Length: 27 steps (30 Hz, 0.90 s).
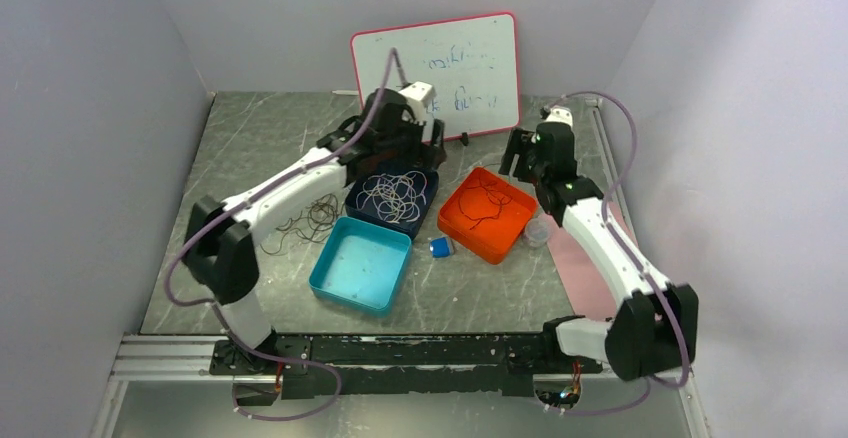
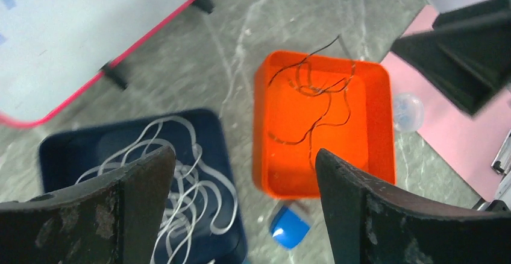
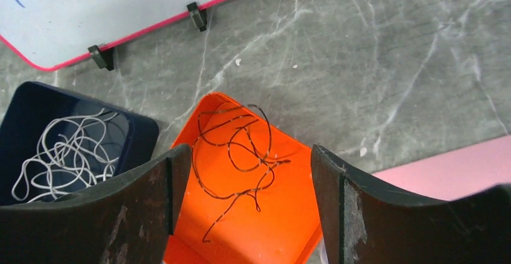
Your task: Untangle the cables
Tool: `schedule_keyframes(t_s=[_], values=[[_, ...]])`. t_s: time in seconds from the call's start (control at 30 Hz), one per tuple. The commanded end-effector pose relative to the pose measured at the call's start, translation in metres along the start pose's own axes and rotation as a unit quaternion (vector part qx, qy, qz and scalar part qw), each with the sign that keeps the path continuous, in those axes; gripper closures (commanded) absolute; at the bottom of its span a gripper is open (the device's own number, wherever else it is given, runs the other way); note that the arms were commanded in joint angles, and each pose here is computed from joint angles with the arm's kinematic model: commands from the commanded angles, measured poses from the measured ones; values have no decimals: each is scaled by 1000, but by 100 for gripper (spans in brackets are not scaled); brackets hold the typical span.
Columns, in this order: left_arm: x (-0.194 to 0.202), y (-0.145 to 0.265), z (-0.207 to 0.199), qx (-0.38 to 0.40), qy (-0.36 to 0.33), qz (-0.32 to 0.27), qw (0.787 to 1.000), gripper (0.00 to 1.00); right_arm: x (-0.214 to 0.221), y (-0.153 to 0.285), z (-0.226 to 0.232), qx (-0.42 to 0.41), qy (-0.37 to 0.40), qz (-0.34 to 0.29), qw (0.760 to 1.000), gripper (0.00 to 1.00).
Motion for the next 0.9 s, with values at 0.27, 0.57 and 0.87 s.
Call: schedule_keyframes(t_s=[0.27, 0.57, 0.87], values=[[8, 91, 69, -95, 76, -72, 990, 10, 8, -89, 25, -80, -13, 100, 992, 31], [26, 118, 98, -118, 99, -79, 985, 9, 42, -94, 35, -119, 2, 151, 981, 58], [31, 108, 96, -95, 120, -71, 986, 10, 82, -69, 46, -133, 28, 192, 972, 85]])
Point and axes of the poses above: each gripper's point midway between its finger pads, its own y axis back along the fingers, its own z axis along the line the jaws close on, x = y × z, the point moved 1 cm from there along y, back along the fingers, and after that the axes turned 7 degrees about y, right-handed, at the moved point
